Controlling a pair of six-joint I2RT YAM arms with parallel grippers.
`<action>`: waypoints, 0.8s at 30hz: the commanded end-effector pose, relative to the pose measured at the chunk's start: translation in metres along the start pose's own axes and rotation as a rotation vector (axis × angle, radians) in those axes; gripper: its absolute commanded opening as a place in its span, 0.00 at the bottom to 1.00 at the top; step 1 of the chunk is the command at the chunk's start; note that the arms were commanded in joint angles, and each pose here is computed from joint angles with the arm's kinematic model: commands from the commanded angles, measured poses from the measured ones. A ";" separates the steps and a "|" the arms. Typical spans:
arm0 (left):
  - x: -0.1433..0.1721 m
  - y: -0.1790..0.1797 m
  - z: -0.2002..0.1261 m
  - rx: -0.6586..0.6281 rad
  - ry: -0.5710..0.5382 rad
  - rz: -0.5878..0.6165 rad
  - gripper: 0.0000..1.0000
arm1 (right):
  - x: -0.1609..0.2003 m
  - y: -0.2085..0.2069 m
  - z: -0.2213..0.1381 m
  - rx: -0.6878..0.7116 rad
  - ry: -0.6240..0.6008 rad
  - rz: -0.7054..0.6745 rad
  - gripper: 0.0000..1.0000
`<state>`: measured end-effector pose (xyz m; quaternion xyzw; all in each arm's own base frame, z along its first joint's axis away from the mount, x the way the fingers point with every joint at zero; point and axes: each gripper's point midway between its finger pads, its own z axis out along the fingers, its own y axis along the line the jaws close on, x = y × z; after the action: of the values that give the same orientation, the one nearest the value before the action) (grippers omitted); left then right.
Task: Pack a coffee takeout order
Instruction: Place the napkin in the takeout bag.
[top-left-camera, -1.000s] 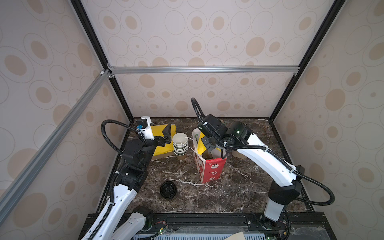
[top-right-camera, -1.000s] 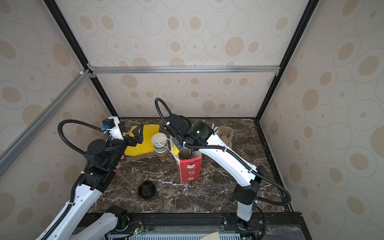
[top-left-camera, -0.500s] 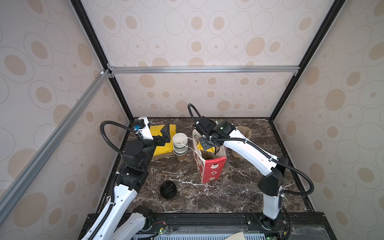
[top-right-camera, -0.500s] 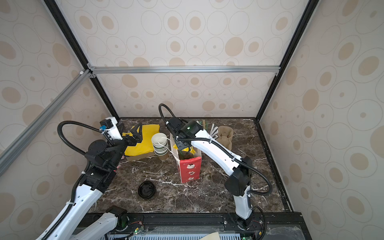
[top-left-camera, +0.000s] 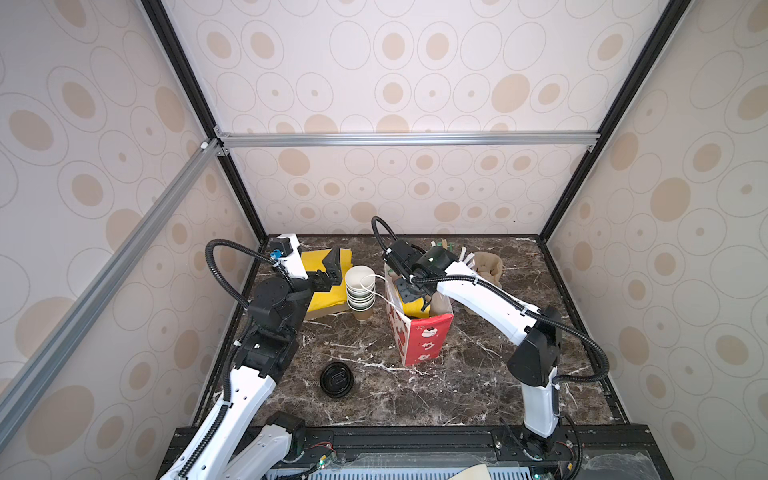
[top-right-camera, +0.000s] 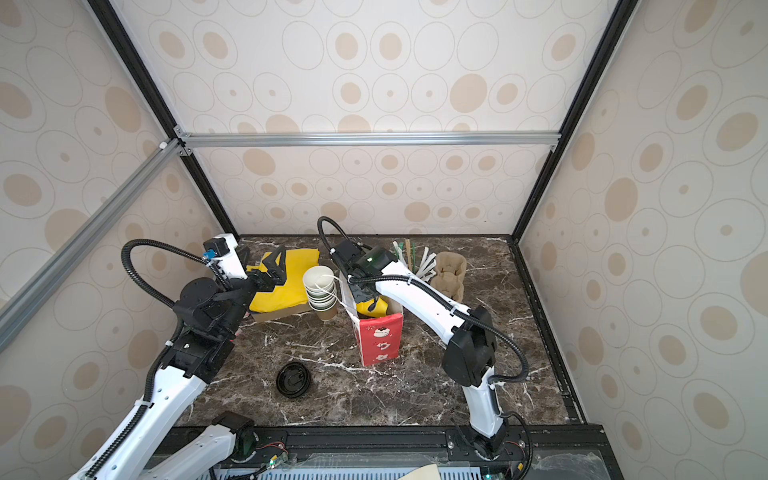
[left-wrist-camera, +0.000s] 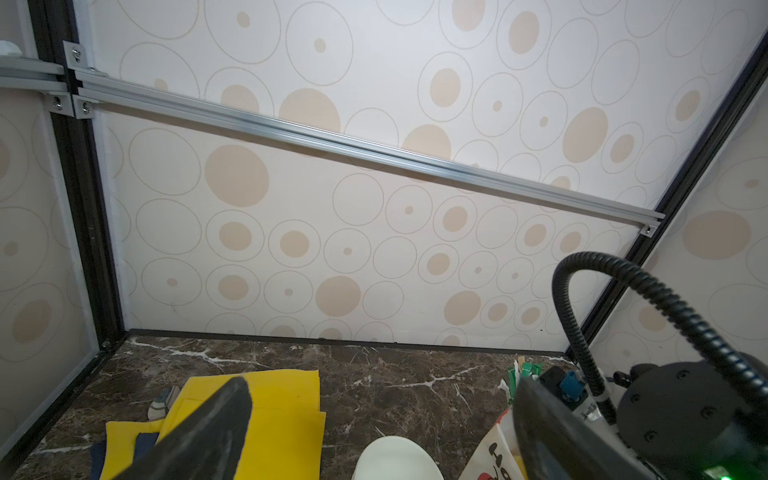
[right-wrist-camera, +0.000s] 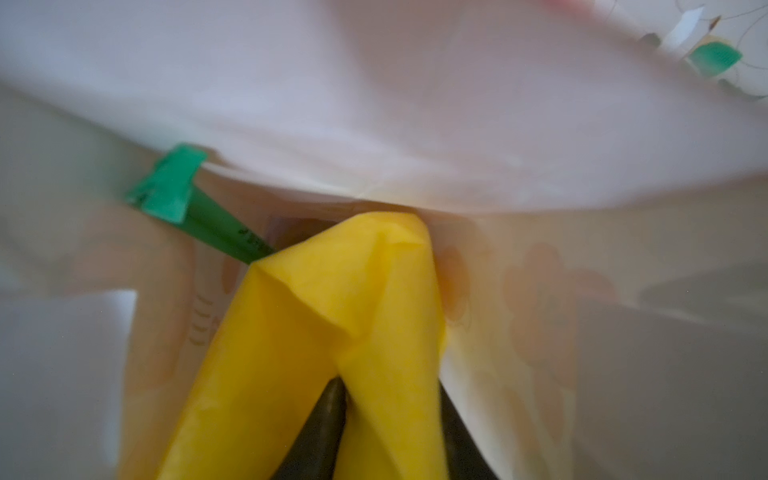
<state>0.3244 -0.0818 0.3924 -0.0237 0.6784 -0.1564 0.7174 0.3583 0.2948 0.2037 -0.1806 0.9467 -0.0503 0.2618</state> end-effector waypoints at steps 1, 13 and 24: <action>-0.008 0.000 -0.001 -0.009 -0.022 0.001 0.98 | -0.006 -0.005 -0.010 0.002 -0.022 0.038 0.43; 0.002 0.019 0.006 -0.124 0.019 0.009 0.99 | -0.035 -0.056 -0.132 -0.045 -0.274 0.117 0.56; 0.050 0.090 0.004 -0.486 0.054 -0.034 0.99 | 0.039 -0.212 -0.179 0.250 -0.432 0.420 0.58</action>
<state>0.3492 -0.0331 0.3376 -0.1417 0.7227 -0.0359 0.6755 0.3067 0.1265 0.3998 -0.0107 0.8753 -0.0283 0.4827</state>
